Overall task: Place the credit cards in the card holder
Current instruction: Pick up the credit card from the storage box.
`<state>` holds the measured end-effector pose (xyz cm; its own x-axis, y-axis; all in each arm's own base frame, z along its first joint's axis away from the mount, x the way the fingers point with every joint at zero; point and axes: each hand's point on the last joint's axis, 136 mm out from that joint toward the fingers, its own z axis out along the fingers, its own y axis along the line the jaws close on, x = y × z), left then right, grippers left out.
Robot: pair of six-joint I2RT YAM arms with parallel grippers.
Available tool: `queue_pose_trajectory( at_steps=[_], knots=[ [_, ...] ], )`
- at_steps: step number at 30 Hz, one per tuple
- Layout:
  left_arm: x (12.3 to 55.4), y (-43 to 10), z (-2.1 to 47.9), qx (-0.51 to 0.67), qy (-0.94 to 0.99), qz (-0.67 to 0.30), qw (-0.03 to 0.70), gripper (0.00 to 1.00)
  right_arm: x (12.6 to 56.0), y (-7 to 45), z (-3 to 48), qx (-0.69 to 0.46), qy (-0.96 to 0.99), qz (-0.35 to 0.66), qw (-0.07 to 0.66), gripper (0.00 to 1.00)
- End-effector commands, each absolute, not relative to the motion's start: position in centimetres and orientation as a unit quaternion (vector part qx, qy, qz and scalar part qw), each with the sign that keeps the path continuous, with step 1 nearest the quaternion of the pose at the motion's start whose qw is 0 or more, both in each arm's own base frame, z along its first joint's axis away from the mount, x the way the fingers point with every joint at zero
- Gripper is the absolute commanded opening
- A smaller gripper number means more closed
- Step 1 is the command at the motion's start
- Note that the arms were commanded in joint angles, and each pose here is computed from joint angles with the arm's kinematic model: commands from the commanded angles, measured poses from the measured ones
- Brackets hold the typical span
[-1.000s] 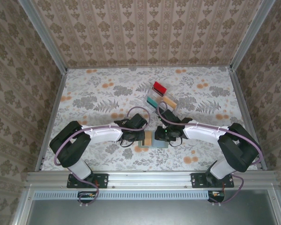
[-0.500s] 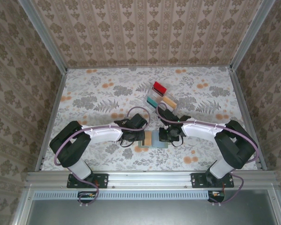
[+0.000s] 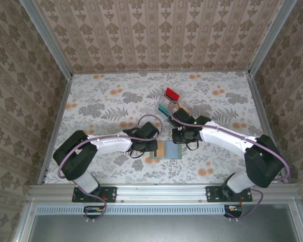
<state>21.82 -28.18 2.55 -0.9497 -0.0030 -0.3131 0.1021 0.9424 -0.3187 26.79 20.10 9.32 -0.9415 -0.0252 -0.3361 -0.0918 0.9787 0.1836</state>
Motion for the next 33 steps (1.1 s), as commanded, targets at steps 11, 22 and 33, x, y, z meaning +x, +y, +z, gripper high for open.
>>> queue_pose_trajectory(
  at_steps=[11, 22, 33],
  knots=[
    [24.0, -26.8, 9.4, -0.002, 0.948, -0.218, 0.231, 0.52, 36.2, 15.6, 14.7, -0.149, 0.967, -0.036, 0.202, 0.28],
    [24.2, -24.4, 9.9, -0.037, 0.942, -0.23, 0.242, 0.61, 39.1, 16.9, 12.6, -0.211, 0.956, -0.097, 0.181, 0.32],
    [24.3, -23.3, 9.7, -0.05, 0.942, -0.228, 0.241, 0.64, 40.3, 16.8, 9.9, -0.234, 0.946, -0.154, 0.162, 0.34]
  ],
)
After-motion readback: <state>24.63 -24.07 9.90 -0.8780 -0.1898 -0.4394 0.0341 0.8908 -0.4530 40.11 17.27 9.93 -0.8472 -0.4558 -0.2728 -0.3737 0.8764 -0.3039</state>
